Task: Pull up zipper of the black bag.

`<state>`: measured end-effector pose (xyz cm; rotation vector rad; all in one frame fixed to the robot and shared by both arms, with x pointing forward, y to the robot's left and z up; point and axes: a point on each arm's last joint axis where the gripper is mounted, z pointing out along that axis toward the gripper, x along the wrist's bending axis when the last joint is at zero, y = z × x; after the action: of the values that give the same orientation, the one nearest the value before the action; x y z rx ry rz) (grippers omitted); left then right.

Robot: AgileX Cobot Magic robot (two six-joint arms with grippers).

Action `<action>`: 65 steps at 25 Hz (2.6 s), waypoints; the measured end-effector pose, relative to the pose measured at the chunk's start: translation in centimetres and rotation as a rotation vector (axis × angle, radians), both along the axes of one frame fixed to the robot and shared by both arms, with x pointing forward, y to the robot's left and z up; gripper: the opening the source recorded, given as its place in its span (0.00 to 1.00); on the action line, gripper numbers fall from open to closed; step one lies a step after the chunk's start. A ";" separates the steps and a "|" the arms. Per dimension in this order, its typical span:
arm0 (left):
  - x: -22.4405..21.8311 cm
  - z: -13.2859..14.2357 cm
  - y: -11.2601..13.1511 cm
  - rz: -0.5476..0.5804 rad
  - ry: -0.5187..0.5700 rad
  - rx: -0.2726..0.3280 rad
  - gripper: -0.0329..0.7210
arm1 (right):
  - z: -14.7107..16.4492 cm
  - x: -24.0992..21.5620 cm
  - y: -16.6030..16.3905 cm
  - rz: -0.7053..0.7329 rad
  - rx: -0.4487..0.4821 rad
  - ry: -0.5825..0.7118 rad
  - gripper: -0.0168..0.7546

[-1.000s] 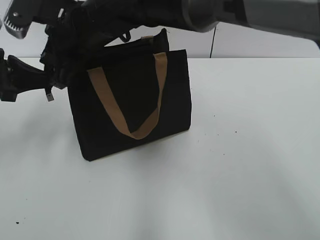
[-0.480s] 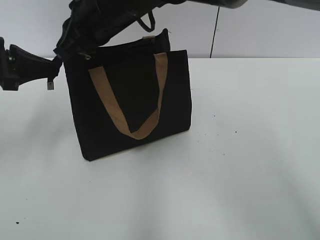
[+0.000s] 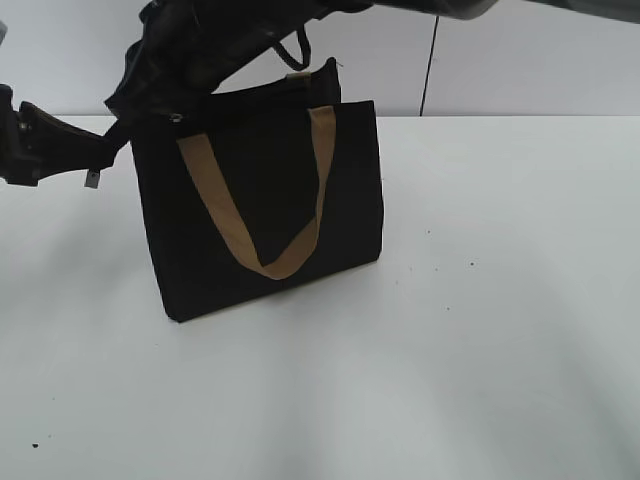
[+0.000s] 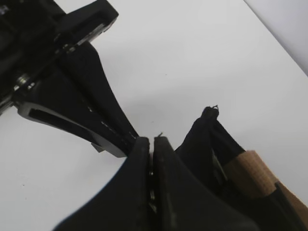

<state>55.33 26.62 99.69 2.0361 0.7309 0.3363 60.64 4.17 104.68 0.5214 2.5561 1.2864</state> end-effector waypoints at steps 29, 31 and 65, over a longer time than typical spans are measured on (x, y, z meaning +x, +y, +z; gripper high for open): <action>-0.1 -1.1 1.5 0.076 0.035 0.160 0.06 | 2.5 5.9 -11.6 -0.298 -0.036 0.091 0.00; -0.1 -1.0 1.4 0.072 0.038 0.149 0.06 | 2.4 6.0 -12.0 -0.305 -0.039 0.102 0.01; -1.4 5.6 4.6 0.641 0.297 0.157 0.77 | 10.2 0.9 -21.9 -0.663 -0.461 0.164 0.69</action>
<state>53.91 31.21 105.30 1.9713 1.5900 0.4677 61.49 -17.74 114.90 1.2554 2.3535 0.4293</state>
